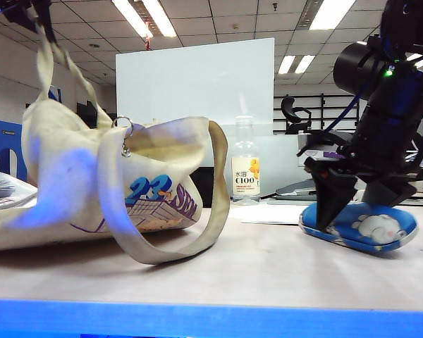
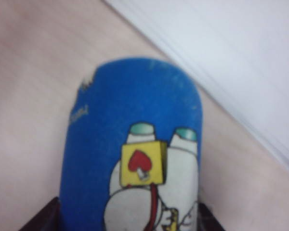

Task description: Take the glasses case out of the canvas bag and put it on the table.

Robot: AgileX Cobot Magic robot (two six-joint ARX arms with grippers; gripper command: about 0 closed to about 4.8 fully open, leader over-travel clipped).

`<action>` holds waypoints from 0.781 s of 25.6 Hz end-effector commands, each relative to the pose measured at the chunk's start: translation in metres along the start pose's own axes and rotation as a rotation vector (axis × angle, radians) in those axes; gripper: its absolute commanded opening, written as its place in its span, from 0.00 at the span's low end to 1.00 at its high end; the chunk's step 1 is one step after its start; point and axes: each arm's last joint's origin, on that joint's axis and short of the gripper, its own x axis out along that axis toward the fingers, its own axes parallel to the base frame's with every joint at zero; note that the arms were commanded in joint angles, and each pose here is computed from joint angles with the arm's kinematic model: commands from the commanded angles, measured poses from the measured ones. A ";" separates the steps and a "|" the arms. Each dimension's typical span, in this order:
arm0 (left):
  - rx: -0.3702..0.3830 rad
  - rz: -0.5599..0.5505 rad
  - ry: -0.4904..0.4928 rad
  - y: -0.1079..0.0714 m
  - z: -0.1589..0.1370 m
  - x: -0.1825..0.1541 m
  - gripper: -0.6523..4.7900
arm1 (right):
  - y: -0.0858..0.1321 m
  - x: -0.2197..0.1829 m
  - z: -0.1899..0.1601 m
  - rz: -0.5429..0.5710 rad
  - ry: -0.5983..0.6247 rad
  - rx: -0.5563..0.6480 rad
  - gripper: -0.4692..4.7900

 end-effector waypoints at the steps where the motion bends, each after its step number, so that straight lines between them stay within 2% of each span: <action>1: 0.035 -0.186 -0.019 -0.019 0.003 -0.003 0.11 | 0.002 0.013 -0.004 0.042 0.032 0.000 0.63; 2: 0.034 -0.228 -0.021 -0.021 0.004 -0.004 0.11 | 0.002 0.013 -0.004 0.060 0.035 0.006 0.64; 4: -0.006 -0.326 -0.040 -0.033 0.006 -0.004 0.16 | 0.003 0.010 -0.002 0.069 0.019 0.032 0.78; 5: -0.027 -0.396 -0.053 -0.039 0.009 -0.005 0.28 | 0.003 0.006 0.000 0.071 -0.002 0.040 0.91; 6: -0.046 -0.453 -0.070 -0.044 0.012 -0.007 0.43 | 0.003 0.001 0.003 0.070 -0.019 0.042 0.99; 8: -0.065 -0.568 -0.119 -0.057 0.017 -0.009 0.76 | 0.004 -0.015 0.011 0.069 -0.073 0.035 1.00; 10: -0.063 -0.640 -0.188 -0.068 0.022 -0.013 0.93 | 0.005 -0.033 0.020 0.062 -0.139 0.027 1.00; 11: -0.053 -0.663 -0.228 -0.073 0.024 -0.015 0.94 | 0.006 -0.044 0.024 0.058 -0.177 0.023 1.00; 14: 0.000 -0.788 -0.356 -0.091 0.030 -0.026 0.94 | 0.008 -0.101 0.042 -0.005 -0.377 0.015 0.98; 15: 0.016 -0.812 -0.390 -0.094 0.032 -0.031 0.90 | 0.010 -0.127 0.045 -0.038 -0.452 0.020 0.84; 16: 0.025 -0.823 -0.409 -0.095 0.034 -0.037 0.70 | 0.011 -0.150 0.045 -0.055 -0.519 0.019 0.56; 17: 0.035 -0.823 -0.422 -0.096 0.035 -0.041 0.44 | 0.013 -0.170 0.042 -0.057 -0.584 0.014 0.33; 18: 0.051 -0.823 -0.432 -0.097 0.035 -0.046 0.20 | 0.015 -0.187 0.038 -0.058 -0.636 0.010 0.19; 19: 0.069 -0.809 -0.454 -0.098 0.036 -0.051 0.13 | 0.017 -0.209 0.031 -0.064 -0.704 0.003 0.06; 20: 0.090 -0.774 -0.491 -0.098 0.037 -0.055 0.13 | 0.019 -0.227 0.025 -0.080 -0.760 0.003 0.08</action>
